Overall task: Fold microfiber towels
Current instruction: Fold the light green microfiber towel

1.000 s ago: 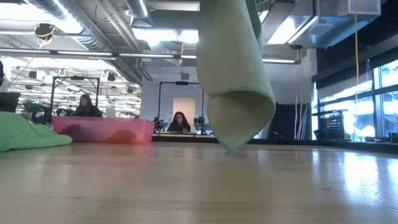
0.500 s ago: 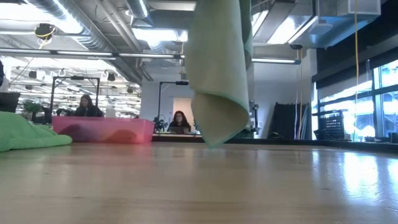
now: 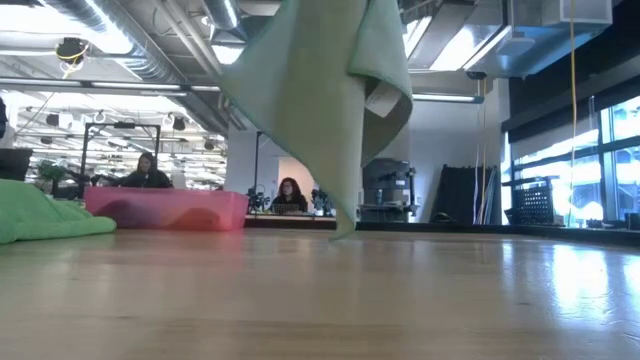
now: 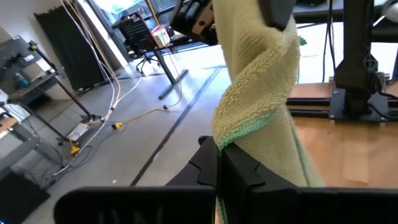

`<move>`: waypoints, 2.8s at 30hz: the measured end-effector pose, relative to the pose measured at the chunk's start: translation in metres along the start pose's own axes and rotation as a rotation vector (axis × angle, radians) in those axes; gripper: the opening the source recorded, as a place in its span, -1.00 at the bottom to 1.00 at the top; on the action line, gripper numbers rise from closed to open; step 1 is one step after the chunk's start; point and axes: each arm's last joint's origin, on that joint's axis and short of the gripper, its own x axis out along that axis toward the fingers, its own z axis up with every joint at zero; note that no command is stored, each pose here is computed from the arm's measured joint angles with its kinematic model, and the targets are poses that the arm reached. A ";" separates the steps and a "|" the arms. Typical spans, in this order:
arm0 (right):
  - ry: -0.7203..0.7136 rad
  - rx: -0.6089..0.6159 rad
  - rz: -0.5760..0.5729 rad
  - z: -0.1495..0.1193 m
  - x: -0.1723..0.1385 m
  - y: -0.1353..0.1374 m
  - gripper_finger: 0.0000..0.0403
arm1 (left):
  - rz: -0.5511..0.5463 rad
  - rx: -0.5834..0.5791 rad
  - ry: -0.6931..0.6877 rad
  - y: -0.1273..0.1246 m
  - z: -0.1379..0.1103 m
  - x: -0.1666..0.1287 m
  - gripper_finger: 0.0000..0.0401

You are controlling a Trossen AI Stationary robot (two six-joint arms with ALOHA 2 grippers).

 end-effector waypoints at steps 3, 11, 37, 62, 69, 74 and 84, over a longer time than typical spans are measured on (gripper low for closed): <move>0.000 -0.049 -0.009 0.000 0.000 0.000 -0.73 | -0.004 -0.027 -0.001 -0.001 0.000 -0.001 -1.00; -0.004 -0.186 -0.057 0.000 0.000 -0.002 -0.23 | 0.033 -0.055 -0.039 0.018 0.025 -0.017 -1.00; 0.164 -0.363 -0.395 -0.016 0.010 -0.010 0.23 | 0.105 -0.084 0.064 0.059 0.041 -0.047 -1.00; -0.299 -0.427 -0.721 -0.002 0.114 0.041 0.23 | 0.055 -0.250 0.130 0.064 0.032 -0.020 -1.00; -0.386 -0.290 -0.685 0.001 0.119 0.041 0.23 | 0.027 -0.243 0.151 0.063 0.030 -0.021 -1.00; -0.285 -0.347 -0.722 -0.006 0.121 0.036 0.23 | -0.020 -0.239 0.160 0.062 0.029 -0.021 -1.00; -0.039 -0.442 -0.982 -0.019 0.102 0.017 0.23 | -0.047 -0.217 0.194 0.061 0.025 -0.022 -1.00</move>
